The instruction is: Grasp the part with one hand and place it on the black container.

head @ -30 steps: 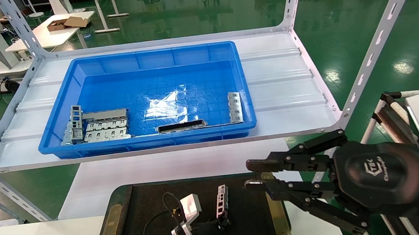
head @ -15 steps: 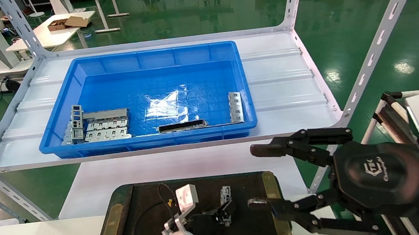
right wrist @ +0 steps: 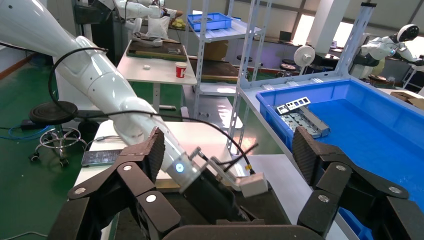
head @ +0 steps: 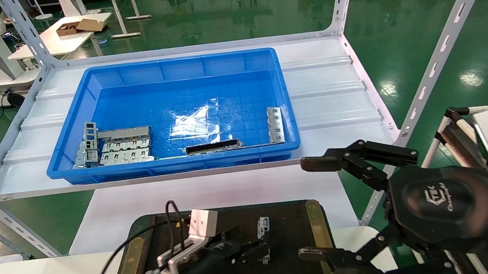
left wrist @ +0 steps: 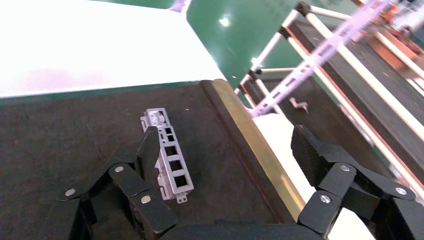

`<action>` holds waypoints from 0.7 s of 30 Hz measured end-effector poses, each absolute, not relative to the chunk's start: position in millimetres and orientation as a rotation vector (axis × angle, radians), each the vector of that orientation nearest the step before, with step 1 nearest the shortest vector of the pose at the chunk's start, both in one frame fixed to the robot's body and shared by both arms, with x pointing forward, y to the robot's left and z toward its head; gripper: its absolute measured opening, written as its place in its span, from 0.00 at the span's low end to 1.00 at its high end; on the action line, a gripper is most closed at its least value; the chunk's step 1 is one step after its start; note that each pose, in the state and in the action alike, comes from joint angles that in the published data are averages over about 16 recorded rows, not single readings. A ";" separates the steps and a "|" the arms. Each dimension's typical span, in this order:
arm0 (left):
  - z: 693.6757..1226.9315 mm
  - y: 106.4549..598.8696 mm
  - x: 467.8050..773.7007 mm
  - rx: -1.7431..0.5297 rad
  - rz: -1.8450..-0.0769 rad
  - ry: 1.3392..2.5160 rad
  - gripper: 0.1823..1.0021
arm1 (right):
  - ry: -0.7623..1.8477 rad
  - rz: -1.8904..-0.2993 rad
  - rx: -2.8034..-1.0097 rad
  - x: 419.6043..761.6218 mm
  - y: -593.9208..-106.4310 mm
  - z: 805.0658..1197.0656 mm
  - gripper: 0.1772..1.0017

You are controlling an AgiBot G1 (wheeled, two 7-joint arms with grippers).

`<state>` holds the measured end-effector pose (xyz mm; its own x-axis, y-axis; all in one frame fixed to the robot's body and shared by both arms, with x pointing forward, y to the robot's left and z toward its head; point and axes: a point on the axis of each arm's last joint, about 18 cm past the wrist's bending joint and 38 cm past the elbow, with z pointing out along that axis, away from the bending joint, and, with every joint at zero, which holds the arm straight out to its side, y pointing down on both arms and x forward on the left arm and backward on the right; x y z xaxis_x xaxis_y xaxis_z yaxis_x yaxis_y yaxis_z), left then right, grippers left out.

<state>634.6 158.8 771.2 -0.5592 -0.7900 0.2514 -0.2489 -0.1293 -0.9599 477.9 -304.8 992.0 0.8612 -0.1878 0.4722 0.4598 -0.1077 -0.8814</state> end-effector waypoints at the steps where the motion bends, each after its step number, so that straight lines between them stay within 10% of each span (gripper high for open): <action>1: 772.5 163.6 632.3 -1.127 -1.734 1.743 0.90 | -0.219 -0.554 -1.590 477.9 -304.8 992.0 0.85; 21: 821.3 255.9 587.5 -0.675 -1.740 1.927 1.00 | -0.219 -0.554 -1.590 477.9 -304.8 992.0 1.00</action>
<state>587.5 255.9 821.3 -0.7768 -0.6297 -0.0086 -0.0555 0.0821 -0.9951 477.9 -304.8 992.0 0.8612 -0.1878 0.4722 0.4598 -0.1077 -0.8814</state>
